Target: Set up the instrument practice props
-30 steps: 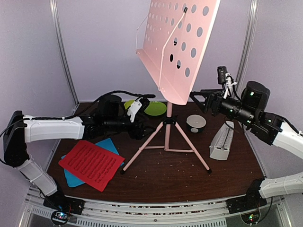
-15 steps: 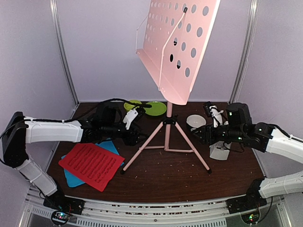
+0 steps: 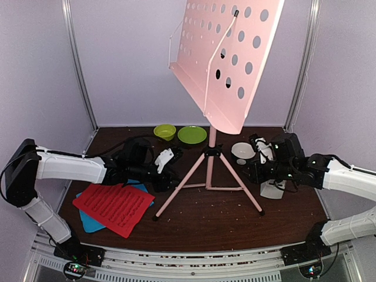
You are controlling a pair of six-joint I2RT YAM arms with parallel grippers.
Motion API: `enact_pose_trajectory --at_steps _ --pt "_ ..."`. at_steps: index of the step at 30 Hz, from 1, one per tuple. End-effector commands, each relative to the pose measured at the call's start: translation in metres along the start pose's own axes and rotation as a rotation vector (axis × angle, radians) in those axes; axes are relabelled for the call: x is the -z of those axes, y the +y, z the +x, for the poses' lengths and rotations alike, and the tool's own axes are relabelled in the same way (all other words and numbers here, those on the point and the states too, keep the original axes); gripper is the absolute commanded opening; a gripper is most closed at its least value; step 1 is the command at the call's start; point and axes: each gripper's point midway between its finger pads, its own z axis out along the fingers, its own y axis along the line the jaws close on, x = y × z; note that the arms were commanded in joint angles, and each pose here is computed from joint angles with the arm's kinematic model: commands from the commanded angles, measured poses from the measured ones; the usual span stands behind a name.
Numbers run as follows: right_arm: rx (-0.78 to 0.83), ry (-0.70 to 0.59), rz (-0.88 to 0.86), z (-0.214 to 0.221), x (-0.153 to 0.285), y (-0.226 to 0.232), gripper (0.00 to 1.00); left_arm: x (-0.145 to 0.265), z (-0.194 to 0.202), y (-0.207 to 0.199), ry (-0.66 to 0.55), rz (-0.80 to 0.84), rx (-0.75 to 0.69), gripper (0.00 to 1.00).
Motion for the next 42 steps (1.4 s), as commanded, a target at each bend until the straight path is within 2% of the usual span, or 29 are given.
enact_pose_trajectory --at_steps 1,10,15,18,24,31,34,39,42 --pt "0.013 -0.032 0.041 -0.002 -0.002 -0.007 0.39 -0.011 -0.001 -0.051 -0.006 0.172 -0.067 0.4" --pt "0.05 -0.015 0.043 -0.005 -0.002 -0.006 0.38 -0.009 -0.002 -0.079 -0.017 0.201 -0.131 0.4" --pt "0.063 -0.038 0.05 -0.011 0.023 -0.009 0.44 0.011 -0.015 -0.025 -0.105 0.049 -0.087 0.5" --pt "0.057 -0.038 0.028 -0.006 0.037 -0.008 0.49 0.014 -0.027 0.006 -0.12 -0.029 -0.147 0.56" --pt "0.017 0.006 -0.059 0.017 0.047 0.003 0.56 -0.021 -0.054 0.038 -0.101 -0.045 -0.311 0.63" --pt "-0.054 0.021 -0.079 0.036 0.046 0.002 0.6 -0.055 -0.092 0.042 -0.233 0.037 -0.414 0.71" --pt "-0.078 0.03 -0.08 0.044 0.042 0.002 0.6 -0.062 -0.101 0.049 -0.288 0.005 -0.456 0.71" --pt "-0.104 0.04 -0.069 0.056 0.038 -0.002 0.6 -0.079 -0.11 0.043 -0.354 0.085 -0.478 0.71" --pt "-0.114 0.038 -0.055 0.059 0.038 -0.006 0.6 -0.084 -0.123 0.039 -0.407 0.112 -0.49 0.67"
